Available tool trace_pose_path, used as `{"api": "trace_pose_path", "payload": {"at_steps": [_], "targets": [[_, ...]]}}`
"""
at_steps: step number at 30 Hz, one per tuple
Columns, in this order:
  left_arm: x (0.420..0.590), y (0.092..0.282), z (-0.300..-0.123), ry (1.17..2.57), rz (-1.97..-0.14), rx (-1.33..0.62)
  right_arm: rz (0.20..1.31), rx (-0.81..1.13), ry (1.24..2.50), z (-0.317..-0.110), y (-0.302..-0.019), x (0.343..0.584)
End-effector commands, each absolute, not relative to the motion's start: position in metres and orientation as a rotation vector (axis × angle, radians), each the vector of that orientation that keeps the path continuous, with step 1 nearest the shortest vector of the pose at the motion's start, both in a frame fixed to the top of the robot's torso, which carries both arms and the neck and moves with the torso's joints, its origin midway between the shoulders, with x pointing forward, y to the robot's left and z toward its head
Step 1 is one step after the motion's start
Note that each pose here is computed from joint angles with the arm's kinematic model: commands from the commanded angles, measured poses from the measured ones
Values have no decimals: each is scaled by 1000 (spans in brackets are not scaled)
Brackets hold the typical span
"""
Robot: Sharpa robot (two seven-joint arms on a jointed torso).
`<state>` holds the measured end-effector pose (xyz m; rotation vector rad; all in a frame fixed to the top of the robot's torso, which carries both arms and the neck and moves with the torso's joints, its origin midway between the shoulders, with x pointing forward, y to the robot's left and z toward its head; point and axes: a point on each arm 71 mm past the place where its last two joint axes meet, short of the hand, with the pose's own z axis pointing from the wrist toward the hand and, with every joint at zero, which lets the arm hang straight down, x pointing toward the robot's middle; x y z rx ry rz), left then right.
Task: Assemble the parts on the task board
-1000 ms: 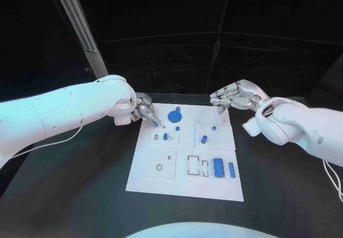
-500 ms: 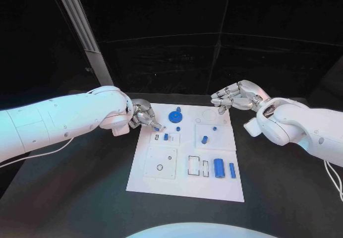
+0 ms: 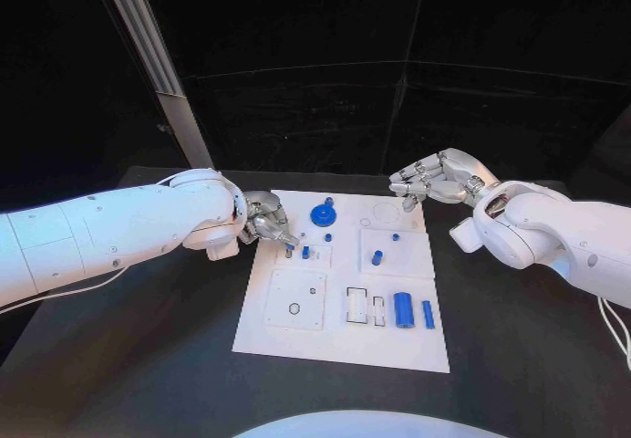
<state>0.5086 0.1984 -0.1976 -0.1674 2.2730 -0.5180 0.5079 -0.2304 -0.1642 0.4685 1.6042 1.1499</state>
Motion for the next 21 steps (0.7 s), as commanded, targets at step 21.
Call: {"api": "trace_pose_path", "payload": {"at_steps": [21], "targets": [[508,199,-204,2336,-440,-56,1176,497,1601,-164,-232,508]]}}
